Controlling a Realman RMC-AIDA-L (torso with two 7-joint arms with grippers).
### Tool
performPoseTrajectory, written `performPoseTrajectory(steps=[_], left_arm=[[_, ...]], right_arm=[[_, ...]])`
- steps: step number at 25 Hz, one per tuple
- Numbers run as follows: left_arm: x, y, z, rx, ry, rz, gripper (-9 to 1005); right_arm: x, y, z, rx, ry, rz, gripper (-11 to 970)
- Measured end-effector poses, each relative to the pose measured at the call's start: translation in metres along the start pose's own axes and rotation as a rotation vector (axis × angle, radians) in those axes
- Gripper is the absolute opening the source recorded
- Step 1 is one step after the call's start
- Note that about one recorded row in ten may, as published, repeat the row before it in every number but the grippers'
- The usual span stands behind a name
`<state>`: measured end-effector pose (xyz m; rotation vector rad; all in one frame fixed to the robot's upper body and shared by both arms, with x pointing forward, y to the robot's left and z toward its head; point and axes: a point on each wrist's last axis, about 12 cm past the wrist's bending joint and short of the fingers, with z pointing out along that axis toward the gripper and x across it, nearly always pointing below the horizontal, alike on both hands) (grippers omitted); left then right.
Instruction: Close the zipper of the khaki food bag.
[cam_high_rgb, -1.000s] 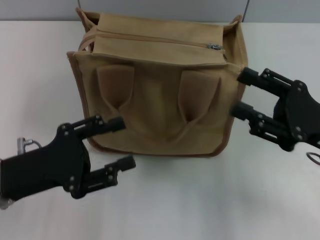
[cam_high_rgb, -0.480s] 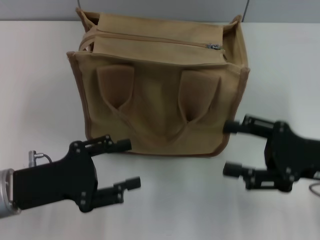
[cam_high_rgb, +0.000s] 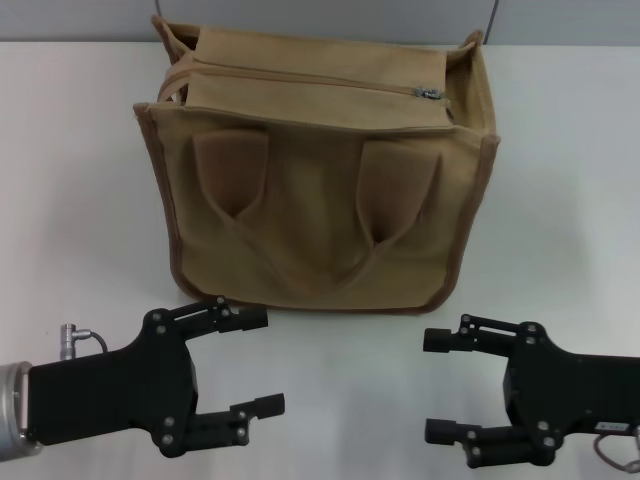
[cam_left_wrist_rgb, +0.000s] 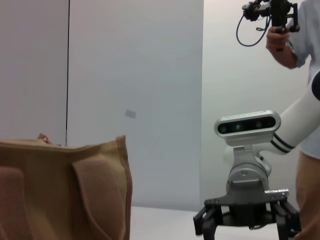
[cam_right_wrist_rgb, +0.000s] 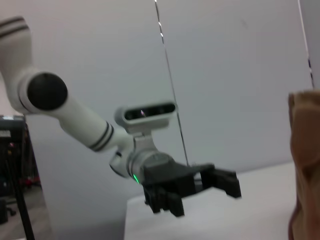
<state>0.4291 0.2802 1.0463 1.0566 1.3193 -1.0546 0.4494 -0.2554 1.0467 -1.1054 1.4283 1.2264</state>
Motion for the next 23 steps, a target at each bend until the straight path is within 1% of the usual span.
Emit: performPoseTrajectory(steps=[1,4,10,16,23], left_arm=[[0.0006,0.0000,0.0008,0.003,0.004,0.006,758],[0.0025,0.0012,0.0032,0.010,0.024,0.004,758],[0.0044,0.0037,0.0058,0.004,0.042,0.001,758],[0.0056,0.0023,0.0066,0.003,0.036,-0.011,758],[0.0058,0.0004,0.0051,0.004,0.034,-0.016,758]], right_arm=[[0.0038,-0.0009,0.0027,0.010,0.015,-0.001,820],[0.0062,-0.0012,0.0049,0.016,0.019,-0.005,820],[0.0071,-0.0021,0.0069,0.023,0.017,-0.010,820],[0.0077,-0.0015,0.0066,0.033,0.010,-0.028,820],[0.0092,-0.0019,0.0096,0.031,0.013,-0.020,820]])
